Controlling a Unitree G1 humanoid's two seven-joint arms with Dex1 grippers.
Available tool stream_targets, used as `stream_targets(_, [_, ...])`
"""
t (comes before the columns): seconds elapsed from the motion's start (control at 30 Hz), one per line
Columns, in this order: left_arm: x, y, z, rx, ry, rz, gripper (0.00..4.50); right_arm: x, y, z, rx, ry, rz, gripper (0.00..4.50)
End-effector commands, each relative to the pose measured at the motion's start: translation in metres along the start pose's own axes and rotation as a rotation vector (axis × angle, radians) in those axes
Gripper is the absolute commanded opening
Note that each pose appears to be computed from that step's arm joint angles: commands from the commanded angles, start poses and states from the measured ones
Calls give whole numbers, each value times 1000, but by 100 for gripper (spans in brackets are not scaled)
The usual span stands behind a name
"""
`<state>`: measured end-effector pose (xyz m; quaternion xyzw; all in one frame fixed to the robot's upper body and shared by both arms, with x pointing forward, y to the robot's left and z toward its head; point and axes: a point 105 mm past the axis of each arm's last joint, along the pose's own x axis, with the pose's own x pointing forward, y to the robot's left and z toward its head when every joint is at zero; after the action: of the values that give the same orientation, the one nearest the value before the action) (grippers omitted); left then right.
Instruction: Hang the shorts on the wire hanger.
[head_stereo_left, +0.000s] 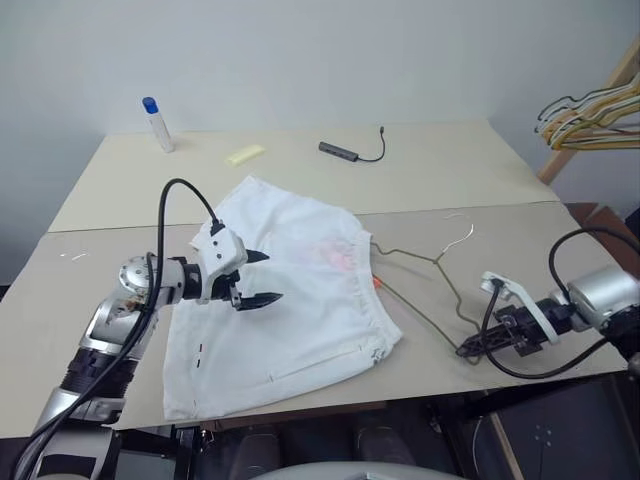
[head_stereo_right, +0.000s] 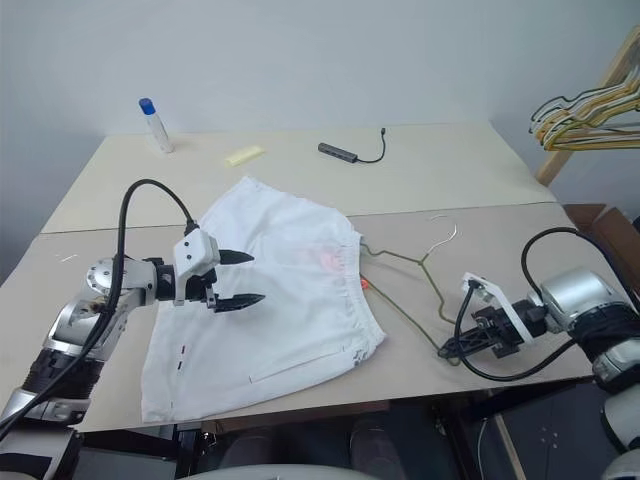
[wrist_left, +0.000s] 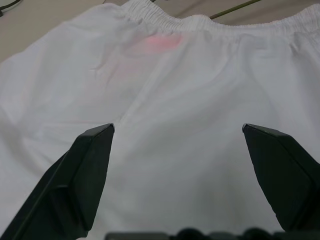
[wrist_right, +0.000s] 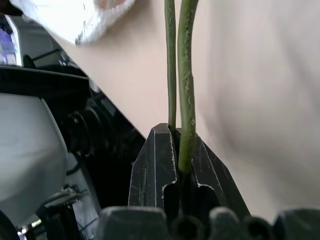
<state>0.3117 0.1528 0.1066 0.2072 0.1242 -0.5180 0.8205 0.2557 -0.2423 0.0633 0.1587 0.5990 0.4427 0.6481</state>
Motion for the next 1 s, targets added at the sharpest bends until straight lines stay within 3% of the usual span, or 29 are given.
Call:
stream_targets(0.03, [1,1,13,56,-30,13,446,-2,12,22,-16,-62,89,0])
stream_targets(0.3, [2,1,14,53,-37,32,446,8,7,31,-33,-28,76,0])
stream_targets(0.73, [4,-2,13,50,-33,34,446,10,4,63,-50,-153,63,0])
stream_targets(1.0, [2,0,13,49,-38,42,446,3,6,85,-286,-260,-26,0])
